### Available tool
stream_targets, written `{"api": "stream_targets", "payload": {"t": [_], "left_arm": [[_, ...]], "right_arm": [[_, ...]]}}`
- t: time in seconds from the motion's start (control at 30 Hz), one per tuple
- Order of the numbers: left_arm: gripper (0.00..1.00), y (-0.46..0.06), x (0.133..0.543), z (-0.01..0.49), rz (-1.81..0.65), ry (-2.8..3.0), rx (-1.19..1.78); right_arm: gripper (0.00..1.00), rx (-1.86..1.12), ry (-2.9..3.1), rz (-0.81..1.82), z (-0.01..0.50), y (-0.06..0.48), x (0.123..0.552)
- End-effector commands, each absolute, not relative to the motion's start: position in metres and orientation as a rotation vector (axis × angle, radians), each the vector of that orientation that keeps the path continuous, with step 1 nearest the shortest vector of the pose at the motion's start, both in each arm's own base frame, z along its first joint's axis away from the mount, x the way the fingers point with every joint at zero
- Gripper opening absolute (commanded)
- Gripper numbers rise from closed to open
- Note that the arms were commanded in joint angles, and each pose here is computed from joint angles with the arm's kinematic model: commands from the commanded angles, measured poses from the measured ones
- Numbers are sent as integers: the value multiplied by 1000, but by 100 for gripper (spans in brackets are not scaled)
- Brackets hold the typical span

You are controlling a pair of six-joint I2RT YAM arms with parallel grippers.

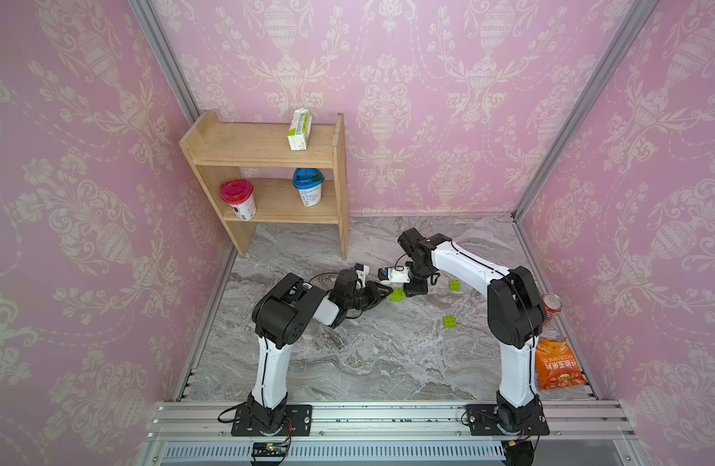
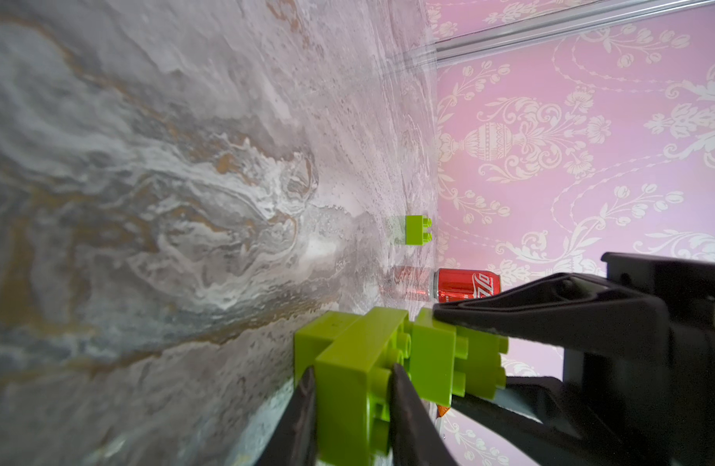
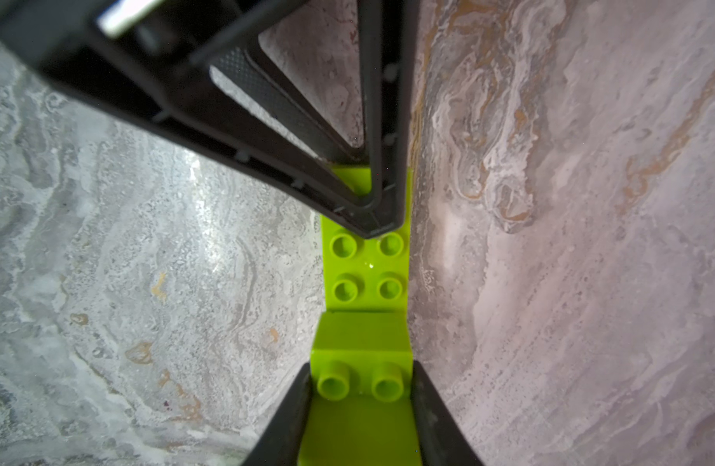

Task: Assemble the letter v with lego
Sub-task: Assemble the lego brick with the lego brick.

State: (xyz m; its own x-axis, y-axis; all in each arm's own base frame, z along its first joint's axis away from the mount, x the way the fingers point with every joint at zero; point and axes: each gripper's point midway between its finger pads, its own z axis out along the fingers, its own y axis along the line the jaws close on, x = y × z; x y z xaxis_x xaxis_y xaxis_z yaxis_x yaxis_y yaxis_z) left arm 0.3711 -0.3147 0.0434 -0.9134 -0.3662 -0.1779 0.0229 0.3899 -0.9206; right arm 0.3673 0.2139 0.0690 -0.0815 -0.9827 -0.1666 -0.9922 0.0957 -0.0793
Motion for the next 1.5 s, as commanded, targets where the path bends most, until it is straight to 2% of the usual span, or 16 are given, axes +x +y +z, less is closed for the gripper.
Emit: {"api": "stream_targets", "payload": {"t": [0.0, 1.07, 1.47], "left_arm": [[25, -307, 363, 11, -1465, 2419, -314], [23, -307, 365, 12, -1461, 2429, -296], [23, -305, 365, 11, -1464, 2424, -305]], "right_arm": [[0, -2067, 2225, 137, 58, 208, 359], [0, -2234, 2276, 65, 47, 205, 349], [0, -2249, 2334, 92, 26, 206, 339]]}}
